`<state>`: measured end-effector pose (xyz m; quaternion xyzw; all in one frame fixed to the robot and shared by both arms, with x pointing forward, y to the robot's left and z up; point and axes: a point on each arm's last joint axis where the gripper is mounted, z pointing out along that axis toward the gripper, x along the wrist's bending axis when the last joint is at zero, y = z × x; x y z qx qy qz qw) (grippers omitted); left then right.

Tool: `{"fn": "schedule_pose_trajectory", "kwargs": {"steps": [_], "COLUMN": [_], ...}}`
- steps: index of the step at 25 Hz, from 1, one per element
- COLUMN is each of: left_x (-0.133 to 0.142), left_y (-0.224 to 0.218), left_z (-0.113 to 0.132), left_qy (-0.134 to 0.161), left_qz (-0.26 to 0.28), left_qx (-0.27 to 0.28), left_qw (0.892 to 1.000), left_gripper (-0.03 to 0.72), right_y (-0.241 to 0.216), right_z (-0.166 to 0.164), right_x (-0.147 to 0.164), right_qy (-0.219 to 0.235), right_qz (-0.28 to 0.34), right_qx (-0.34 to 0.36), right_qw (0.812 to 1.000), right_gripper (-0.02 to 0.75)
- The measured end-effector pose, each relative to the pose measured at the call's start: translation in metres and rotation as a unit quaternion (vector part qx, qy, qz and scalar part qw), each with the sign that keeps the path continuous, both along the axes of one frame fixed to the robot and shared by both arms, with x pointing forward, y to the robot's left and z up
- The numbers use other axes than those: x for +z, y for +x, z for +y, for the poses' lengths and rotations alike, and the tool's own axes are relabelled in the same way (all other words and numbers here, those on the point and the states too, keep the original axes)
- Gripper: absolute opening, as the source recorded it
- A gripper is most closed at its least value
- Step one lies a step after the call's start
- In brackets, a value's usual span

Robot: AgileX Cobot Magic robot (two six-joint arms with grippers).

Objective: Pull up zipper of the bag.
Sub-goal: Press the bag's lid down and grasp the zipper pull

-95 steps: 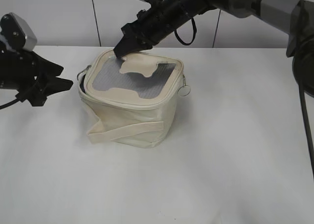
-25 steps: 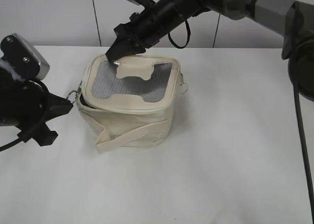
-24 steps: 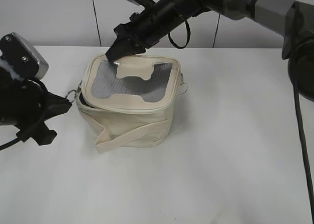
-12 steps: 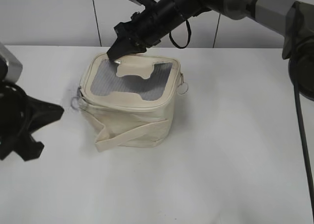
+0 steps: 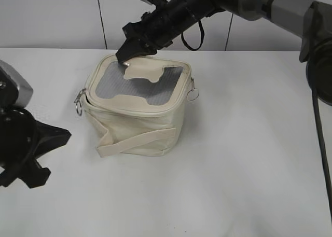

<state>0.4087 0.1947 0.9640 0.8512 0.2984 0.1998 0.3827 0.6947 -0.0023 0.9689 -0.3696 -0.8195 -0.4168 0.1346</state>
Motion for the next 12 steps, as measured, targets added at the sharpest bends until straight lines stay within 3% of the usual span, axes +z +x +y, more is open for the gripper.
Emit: {"fn": "schedule_pose_trajectory", "kwargs": {"steps": [2,4,9,12], "left_x": [-0.002,0.0,0.002,-0.008], "left_y": [0.004,0.009,0.03,0.049], "left_z": [0.007,0.011,0.018,0.022], "left_qy": [0.025,0.027,-0.012,-0.041], "left_qz": [-0.005,-0.008,0.009,0.042], "left_qx": [0.034,0.05,0.064,0.064], "left_qw": [0.999,0.998,0.998,0.996], "left_gripper": [0.015,0.085,0.377,0.432], "right_y": [0.0,0.0,0.0,0.0], "right_z": [0.0,0.0,0.0,0.0], "right_x": [0.0,0.0,0.0,0.0], "right_qy": [0.0,0.0,0.0,0.0], "right_qz": [0.0,0.0,0.0,0.0], "right_qx": [0.0,0.0,-0.001,-0.001], "right_qw": [1.0,1.0,1.0,1.0], "right_gripper": [0.043,0.043,0.043,0.043]}}
